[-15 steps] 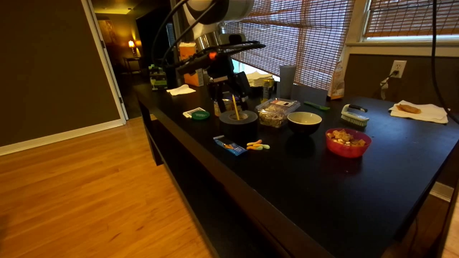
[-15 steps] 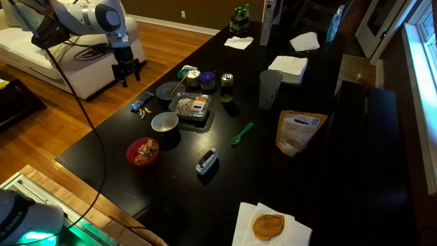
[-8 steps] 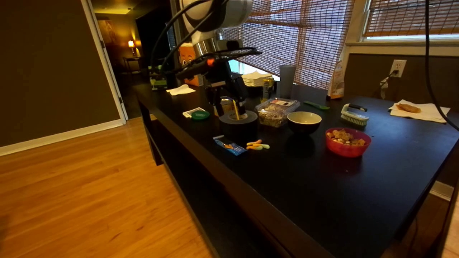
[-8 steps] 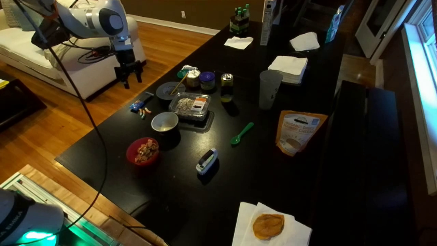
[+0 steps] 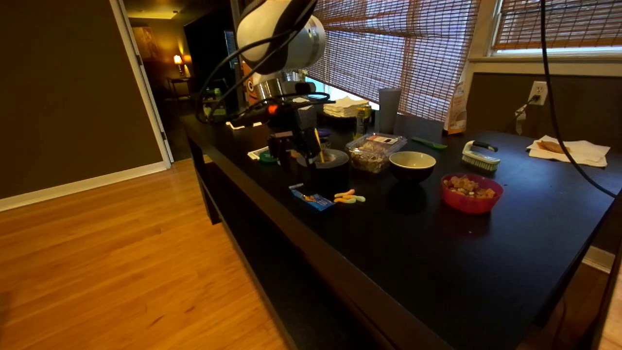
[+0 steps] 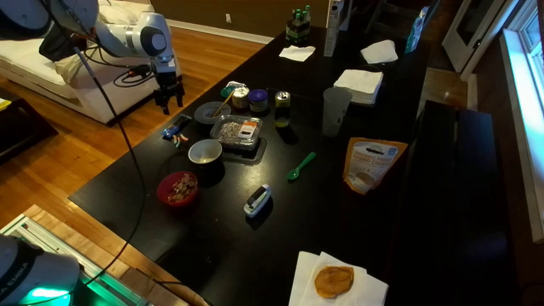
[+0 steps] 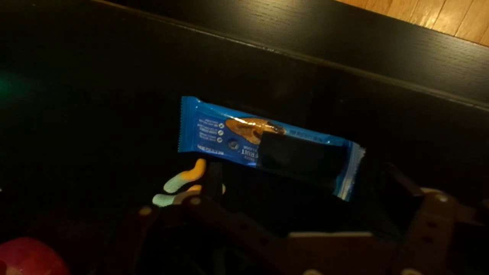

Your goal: Put the chocolate bar inside the bowl

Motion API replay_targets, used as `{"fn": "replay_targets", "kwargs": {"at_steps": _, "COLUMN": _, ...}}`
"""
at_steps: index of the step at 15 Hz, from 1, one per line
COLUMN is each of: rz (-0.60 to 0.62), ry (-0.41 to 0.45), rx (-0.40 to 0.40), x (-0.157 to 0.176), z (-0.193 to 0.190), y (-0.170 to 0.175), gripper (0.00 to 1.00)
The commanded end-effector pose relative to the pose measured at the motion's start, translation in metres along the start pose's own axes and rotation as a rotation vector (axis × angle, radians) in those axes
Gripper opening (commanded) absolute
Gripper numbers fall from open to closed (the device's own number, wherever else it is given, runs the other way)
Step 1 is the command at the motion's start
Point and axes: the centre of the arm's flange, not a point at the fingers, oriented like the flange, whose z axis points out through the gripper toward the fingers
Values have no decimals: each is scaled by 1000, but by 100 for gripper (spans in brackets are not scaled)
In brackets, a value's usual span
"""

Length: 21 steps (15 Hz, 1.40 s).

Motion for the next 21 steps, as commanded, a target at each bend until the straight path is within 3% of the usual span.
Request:
{"fn": "replay_targets", "kwargs": {"at_steps": 1, "rz": -12, "ry": -39, "rx": -21, "x": -4, "z": 9, "y": -35, "gripper": 100}}
{"fn": "replay_targets", "kwargs": {"at_steps": 7, "rz": 3, "ry": -65, "rx": -22, "x": 3, "z": 25, "y": -49, "gripper": 98}}
{"fn": "replay_targets", "kwargs": {"at_steps": 9, "rz": 5, "ry": -68, "rx": -23, "x": 6, "z": 28, "y": -52, "gripper": 84}}
{"fn": "replay_targets", "kwargs": {"at_steps": 10, "rz": 3, "ry": -67, "rx": -25, "x": 7, "z": 30, "y": -53, "gripper": 69}}
{"fn": "replay_targets", "kwargs": {"at_steps": 12, "rz": -4, "ry": -67, "rx": -35, "x": 8, "z": 33, "y": -54, "gripper": 60}}
{"fn": "replay_targets", "kwargs": {"at_steps": 15, "rz": -15, "ry": -64, "rx": -55, "x": 9, "z": 34, "y": -53, "gripper": 55}}
{"fn": "replay_targets", "kwargs": {"at_steps": 19, "rz": -31, "ry": -64, "rx": -76, "x": 7, "z": 34, "y": -54, "gripper": 60}}
{"fn": "replay_targets", "kwargs": {"at_steps": 21, "rz": -40, "ry": -66, "rx": -85, "x": 6, "z": 33, "y": -54, "gripper": 55}}
